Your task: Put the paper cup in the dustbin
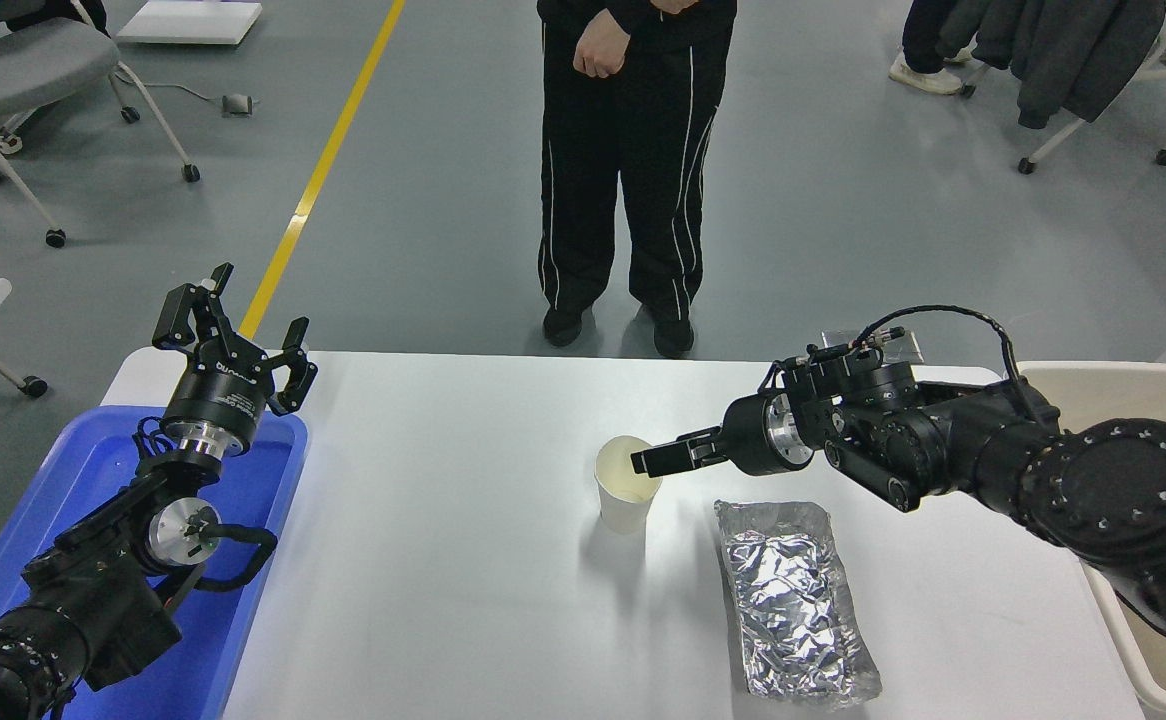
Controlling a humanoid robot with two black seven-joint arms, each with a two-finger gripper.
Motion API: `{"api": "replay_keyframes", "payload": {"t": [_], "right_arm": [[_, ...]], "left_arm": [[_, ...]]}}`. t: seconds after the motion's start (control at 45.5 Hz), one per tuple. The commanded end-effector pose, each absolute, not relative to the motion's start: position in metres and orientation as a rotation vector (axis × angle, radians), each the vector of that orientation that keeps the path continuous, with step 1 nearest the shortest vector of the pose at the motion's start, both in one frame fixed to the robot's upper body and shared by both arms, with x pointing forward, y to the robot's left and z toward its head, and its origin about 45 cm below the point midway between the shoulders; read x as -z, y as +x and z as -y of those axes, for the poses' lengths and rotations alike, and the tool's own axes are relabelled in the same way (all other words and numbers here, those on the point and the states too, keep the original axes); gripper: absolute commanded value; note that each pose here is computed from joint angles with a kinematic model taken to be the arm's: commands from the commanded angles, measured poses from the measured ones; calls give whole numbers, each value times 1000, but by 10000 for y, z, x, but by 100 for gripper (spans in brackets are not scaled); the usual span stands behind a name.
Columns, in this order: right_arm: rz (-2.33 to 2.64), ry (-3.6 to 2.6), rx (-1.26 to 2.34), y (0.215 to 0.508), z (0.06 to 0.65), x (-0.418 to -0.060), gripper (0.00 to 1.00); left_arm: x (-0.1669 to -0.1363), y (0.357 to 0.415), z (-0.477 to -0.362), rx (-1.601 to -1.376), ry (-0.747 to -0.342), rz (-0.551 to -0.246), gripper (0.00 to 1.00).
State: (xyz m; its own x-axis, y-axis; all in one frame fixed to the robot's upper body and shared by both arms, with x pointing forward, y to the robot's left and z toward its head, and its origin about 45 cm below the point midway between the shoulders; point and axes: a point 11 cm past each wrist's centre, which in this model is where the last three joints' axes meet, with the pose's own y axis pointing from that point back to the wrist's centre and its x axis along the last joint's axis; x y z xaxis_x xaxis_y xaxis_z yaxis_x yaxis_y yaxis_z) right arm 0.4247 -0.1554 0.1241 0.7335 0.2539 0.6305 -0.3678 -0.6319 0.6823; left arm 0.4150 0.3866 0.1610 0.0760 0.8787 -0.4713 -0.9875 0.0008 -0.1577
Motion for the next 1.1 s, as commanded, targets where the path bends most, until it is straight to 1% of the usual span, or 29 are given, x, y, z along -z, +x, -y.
{"api": "replay_keyframes", "payload": {"t": [0.0,0.088,0.286,0.352,0.418,0.44,0.462,0.484,0.571,0.659,1.077], "right_arm": [[100,2065,-927,4172,1588,-1115,98],[98,2055,-946,4164,1597,-1097,93],[73,2040,-974,4178,1625,-1114,68],[72,2048,-983,4183,1623,-1130,64],[85,2045,-1001,4201,1623,-1146,63],[90,2042,-1010,4210,1624,-1153,60],[95,2040,-1029,4224,1617,-1173,53],[96,2042,-1038,4227,1608,-1183,49],[83,2064,-1066,4230,1574,-1231,30],[70,2073,-1079,4239,1555,-1271,0],[31,2098,-1086,4183,1550,-1245,0]], "left_arm": [[-1607,4149,-3870,-1493,-507,-266,100],[-1610,4150,-3866,-1492,-508,-266,100],[-1610,4150,-3866,-1492,-508,-266,100],[-1610,4150,-3866,-1492,-508,-266,100],[-1610,4150,-3866,-1492,-508,-266,100],[-1610,4150,-3866,-1492,-508,-266,100],[-1610,4150,-3866,-1492,-508,-266,100],[-1610,4150,-3866,-1492,-508,-266,100],[-1610,4150,-3866,-1492,-508,-266,100],[-1607,4149,-3870,-1493,-507,-266,100],[-1610,4150,-3866,-1492,-508,-266,100]]}}
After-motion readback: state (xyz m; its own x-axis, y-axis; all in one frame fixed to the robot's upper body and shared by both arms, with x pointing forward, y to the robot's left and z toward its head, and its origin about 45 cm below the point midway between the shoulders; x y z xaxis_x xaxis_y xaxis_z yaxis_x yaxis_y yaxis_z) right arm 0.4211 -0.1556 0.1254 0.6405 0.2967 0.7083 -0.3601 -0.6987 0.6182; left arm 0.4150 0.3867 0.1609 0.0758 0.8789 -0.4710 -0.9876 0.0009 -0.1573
